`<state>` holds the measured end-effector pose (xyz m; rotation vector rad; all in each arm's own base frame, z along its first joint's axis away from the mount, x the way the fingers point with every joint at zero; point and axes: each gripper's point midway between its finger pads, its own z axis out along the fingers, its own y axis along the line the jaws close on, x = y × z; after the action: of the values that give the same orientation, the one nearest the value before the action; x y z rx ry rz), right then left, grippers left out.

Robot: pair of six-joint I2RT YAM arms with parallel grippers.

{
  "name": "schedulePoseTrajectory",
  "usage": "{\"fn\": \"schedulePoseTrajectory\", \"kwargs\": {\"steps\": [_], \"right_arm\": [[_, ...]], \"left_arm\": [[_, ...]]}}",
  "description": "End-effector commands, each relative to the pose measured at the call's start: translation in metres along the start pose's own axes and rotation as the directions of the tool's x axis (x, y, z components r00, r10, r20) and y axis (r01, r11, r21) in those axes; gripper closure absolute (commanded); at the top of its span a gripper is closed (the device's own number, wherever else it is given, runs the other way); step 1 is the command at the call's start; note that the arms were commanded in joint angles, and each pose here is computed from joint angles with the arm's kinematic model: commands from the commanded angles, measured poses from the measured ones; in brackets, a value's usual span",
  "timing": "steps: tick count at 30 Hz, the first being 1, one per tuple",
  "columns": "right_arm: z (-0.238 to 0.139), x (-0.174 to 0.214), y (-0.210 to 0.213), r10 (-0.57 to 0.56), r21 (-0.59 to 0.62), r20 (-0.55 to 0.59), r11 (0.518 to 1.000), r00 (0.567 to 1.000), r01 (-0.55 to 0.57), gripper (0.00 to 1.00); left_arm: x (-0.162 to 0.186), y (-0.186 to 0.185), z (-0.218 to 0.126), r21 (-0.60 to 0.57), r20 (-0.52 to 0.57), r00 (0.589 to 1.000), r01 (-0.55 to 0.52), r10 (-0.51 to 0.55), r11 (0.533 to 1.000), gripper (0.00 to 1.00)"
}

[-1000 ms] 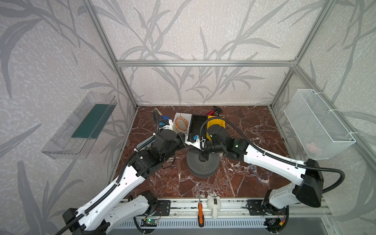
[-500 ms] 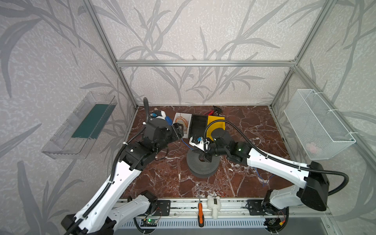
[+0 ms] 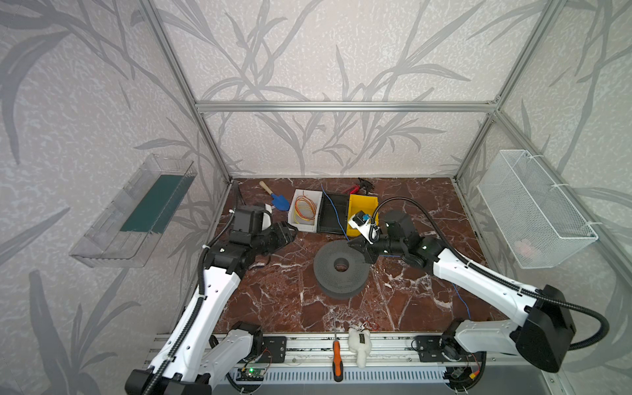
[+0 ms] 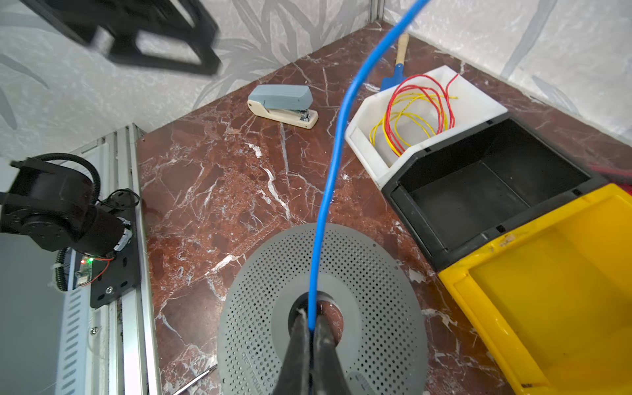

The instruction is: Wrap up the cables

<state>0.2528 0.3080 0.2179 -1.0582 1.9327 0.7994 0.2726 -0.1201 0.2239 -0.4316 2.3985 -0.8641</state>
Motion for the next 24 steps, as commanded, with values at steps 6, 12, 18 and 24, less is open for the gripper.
{"fn": "schedulePoseTrajectory", "kwargs": {"steps": [6,12,18,24], "right_arm": [[-0.010,-0.018,0.019,-0.092,-0.089,0.075,0.991,0.993,0.099,1.00],[-0.004,-0.045,0.020,-0.147,-0.108,0.135,0.981,0.980,0.163,1.00],[0.006,-0.053,0.024,-0.139,-0.160,0.151,0.974,0.979,0.163,1.00],[0.004,-0.052,0.026,-0.134,-0.169,0.146,0.973,0.980,0.158,1.00]], "left_arm": [[0.062,0.010,0.055,0.133,-0.169,0.985,0.051,-0.028,0.990,0.43],[0.086,0.025,0.078,0.170,-0.211,0.976,0.088,-0.051,0.982,0.43],[0.093,0.022,0.093,0.246,-0.227,0.973,0.105,-0.048,0.964,0.44],[0.108,0.033,0.109,0.230,-0.283,0.957,0.134,-0.066,0.964,0.52]]}}
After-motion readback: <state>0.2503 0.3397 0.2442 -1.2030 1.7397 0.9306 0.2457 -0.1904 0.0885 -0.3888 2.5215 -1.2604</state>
